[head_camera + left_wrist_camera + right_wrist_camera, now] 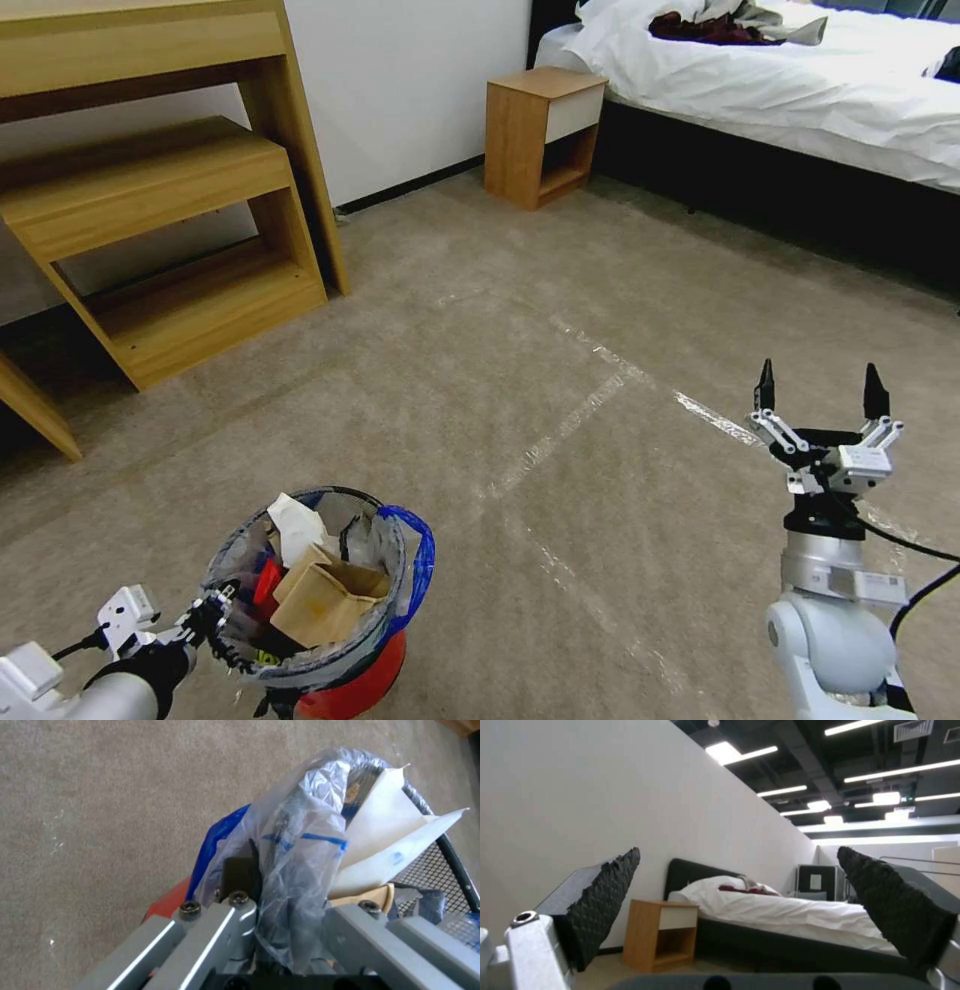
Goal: Pick up the trash bin and place the garbage on the floor into it.
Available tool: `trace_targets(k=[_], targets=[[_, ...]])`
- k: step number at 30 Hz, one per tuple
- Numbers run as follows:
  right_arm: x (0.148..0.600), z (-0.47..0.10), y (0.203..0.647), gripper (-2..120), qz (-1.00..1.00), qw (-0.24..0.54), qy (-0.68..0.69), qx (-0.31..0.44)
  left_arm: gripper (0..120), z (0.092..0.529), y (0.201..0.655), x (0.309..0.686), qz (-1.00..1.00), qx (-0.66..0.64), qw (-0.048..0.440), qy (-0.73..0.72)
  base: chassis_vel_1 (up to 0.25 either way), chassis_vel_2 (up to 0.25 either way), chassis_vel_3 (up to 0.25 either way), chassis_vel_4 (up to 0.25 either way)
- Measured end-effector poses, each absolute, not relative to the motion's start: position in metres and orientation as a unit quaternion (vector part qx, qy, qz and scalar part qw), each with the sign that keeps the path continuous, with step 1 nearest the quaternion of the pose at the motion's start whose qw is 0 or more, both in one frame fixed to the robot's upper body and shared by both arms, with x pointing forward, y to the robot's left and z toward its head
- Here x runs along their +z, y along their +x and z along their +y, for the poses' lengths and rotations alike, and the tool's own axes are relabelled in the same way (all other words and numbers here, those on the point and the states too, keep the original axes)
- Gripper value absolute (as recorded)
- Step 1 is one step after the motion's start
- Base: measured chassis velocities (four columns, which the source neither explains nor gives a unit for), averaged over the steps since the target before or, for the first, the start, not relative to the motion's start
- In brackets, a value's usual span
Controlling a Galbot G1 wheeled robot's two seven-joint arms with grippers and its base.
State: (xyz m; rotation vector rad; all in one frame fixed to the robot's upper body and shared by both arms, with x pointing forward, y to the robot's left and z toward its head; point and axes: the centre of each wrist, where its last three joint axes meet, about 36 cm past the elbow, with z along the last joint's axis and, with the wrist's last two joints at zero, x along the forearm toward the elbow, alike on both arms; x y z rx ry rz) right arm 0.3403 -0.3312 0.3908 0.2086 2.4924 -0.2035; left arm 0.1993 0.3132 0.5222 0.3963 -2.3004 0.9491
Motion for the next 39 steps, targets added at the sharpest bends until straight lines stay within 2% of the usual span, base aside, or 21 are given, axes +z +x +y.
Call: trace_targets(k=[21,39], targets=[[0.368,-0.319,0.338,100,0.940,0.324,0.074,-0.077,0,0.314,0.199,0.522,-0.866,0.364,0.309,0.148,-0.002,0.003,0.003,-0.002],[0.357,-0.314,0.340,100,0.937,0.332,0.078,-0.078,0,0.317,0.199,0.524,-0.865,0.370,0.303,0.150,-0.155,0.141,0.150,-0.145]])
